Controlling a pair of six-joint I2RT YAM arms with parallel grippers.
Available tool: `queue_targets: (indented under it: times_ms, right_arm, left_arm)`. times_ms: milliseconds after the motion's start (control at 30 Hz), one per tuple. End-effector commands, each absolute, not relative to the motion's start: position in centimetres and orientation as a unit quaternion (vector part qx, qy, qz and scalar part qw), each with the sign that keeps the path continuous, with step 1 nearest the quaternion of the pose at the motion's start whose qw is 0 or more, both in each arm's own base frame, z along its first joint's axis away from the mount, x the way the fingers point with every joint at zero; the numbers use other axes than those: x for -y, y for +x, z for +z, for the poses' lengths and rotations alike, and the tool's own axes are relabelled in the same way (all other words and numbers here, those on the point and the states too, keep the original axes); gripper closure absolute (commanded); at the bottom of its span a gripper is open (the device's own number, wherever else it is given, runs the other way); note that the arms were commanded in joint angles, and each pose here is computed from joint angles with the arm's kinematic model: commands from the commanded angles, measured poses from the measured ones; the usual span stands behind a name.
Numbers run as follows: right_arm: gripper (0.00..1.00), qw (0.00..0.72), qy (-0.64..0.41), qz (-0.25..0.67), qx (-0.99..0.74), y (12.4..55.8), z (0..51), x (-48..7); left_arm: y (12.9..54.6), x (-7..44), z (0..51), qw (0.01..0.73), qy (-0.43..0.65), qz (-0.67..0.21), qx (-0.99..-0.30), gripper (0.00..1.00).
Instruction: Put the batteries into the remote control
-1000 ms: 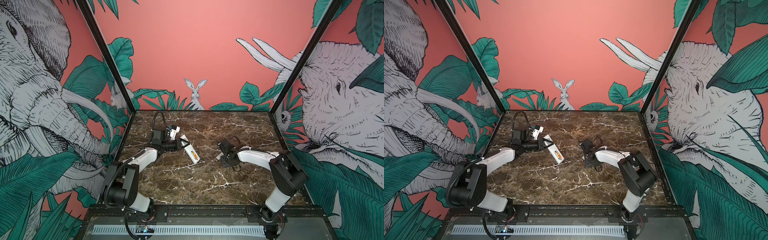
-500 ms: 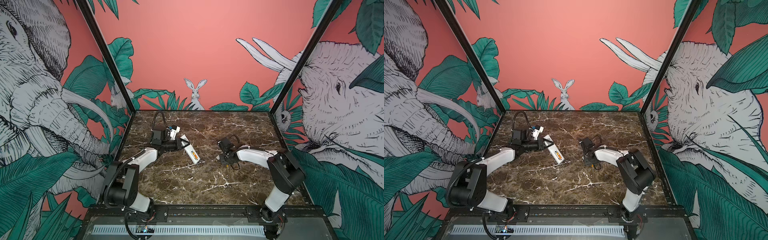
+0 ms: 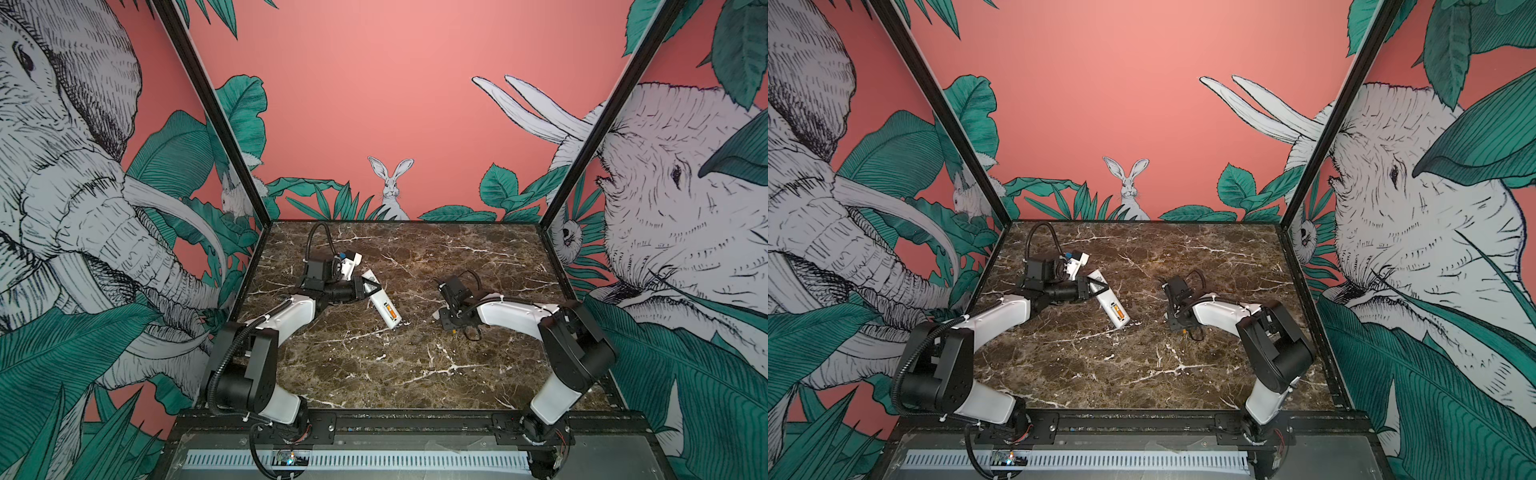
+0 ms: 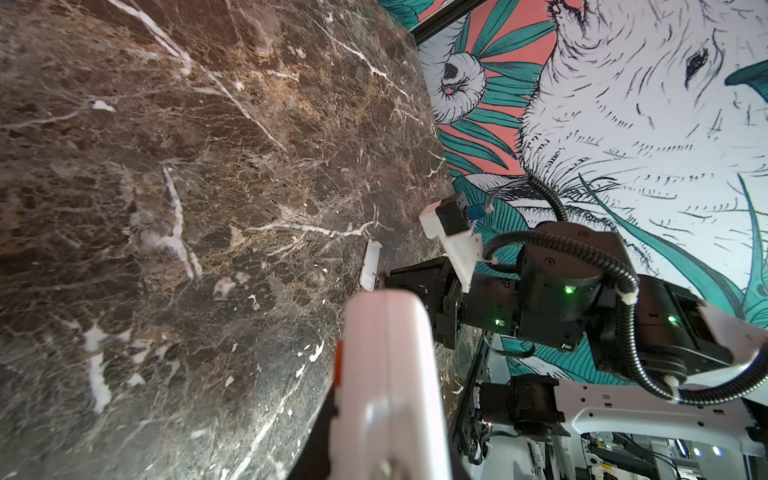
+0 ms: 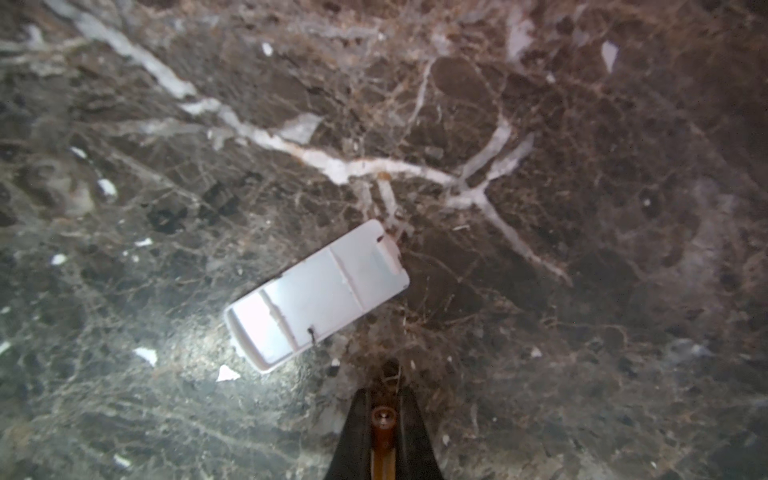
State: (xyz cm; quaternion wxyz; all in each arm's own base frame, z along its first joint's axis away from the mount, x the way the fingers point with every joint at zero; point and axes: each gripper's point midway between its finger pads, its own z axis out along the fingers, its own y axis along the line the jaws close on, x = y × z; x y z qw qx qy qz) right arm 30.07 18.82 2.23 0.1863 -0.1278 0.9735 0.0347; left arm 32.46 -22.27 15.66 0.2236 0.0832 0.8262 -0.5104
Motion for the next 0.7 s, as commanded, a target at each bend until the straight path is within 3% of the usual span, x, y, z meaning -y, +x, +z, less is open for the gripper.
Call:
queue_targets:
  times_ms: [0, 333, 667]
  right_arm:
    - [0.96, 0.228, -0.183, 0.095, -0.952, 29.8, 4.6, -21.0]
    - [0.95, 0.357, -0.287, 0.295, -0.839, 27.4, 15.4, -28.4]
    - [0.95, 0.414, -0.347, 0.388, -0.747, 26.3, 21.7, -34.3]
  left_arm:
    - [32.3, 22.8, 17.1, 0.243, 0.108, -0.519, -0.812, 0.97]
    - [31.6, 23.8, 17.5, 0.216, 0.103, -0.569, -0.787, 0.97]
    - [30.4, 24.4, 18.7, 0.192, 0.109, -0.603, -0.767, 0.97]
